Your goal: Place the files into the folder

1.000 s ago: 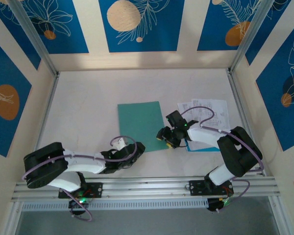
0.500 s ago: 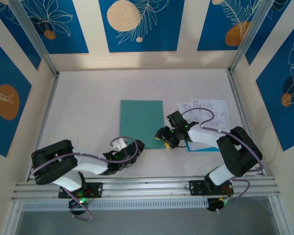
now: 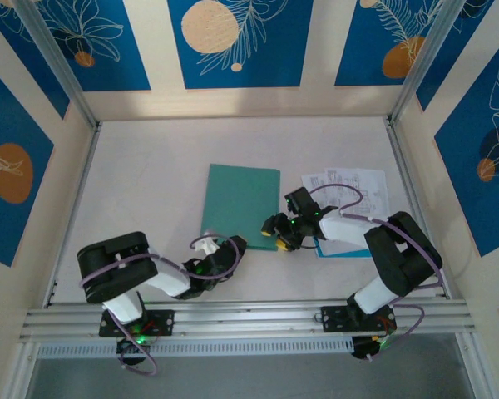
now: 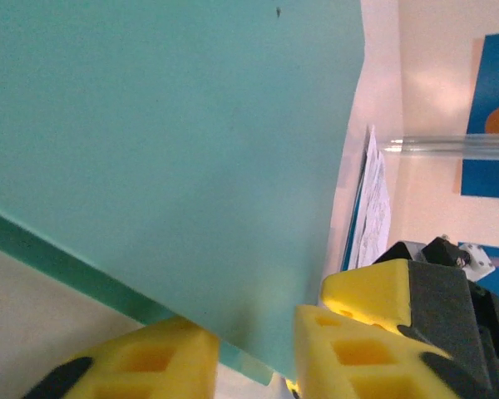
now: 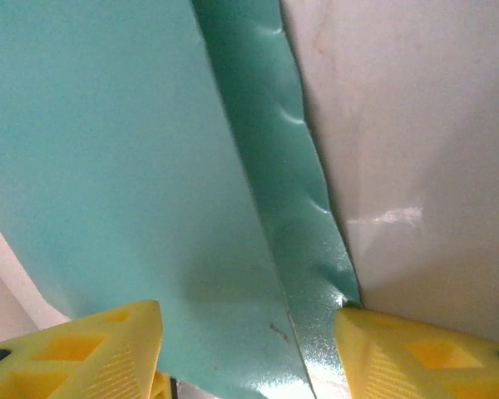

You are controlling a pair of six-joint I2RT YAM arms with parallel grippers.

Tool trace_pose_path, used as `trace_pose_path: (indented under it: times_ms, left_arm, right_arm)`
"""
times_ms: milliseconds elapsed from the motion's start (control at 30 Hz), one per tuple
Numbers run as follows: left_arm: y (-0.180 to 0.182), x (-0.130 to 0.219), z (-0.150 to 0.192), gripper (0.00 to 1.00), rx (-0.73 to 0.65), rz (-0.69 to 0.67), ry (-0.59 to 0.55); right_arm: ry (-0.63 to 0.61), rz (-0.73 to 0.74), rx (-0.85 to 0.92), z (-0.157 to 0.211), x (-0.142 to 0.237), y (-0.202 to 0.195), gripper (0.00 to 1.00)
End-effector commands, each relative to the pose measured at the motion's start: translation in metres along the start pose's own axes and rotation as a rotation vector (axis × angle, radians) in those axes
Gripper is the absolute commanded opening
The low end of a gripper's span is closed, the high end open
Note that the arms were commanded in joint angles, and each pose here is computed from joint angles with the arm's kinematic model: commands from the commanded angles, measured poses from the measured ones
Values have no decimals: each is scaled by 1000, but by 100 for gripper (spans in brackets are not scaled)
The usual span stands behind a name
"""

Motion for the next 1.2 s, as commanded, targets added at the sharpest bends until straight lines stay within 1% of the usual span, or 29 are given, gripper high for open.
trace_pose_path:
  times_ms: [0, 67, 167, 500, 633, 800, 1000, 1167]
  left_arm:
    - [-14, -1, -4, 17, 49, 89, -28]
    - [-15, -1, -3, 12, 49, 92, -24]
    - [-14, 0, -3, 0, 43, 92, -16]
    - [-21, 2, 2, 0, 55, 112, 28]
    - [-27, 6, 4, 0, 57, 131, 45]
    - [-29, 8, 8, 0, 26, 119, 85]
    - [-27, 9, 11, 0, 35, 132, 109]
    - [-26, 8, 14, 0, 30, 125, 127]
  right_arm:
    - [95, 175, -89, 22, -16, -52, 60]
    - [94, 160, -88, 21, -16, -51, 60]
    - [85, 136, -80, 18, -14, -46, 60]
    - [9, 17, -39, 8, 12, -13, 57]
    - [-10, -32, -44, 4, 21, -7, 55]
    - [-29, -133, -39, 0, 28, 4, 53]
    - [-40, -244, -47, -7, 34, 12, 52]
    - [-63, -307, -51, -11, 42, 15, 45]
Point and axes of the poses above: each hand's point on the last joint's axis, 136 mm out from that joint toward the fingers, its own x axis back along the fingers, its own y axis along the line the jaws close on, z = x × y, the point moved 5 cm from there along x, back along the fingers, and after that the axes turned 5 degrees about x, right-handed, at the moved point
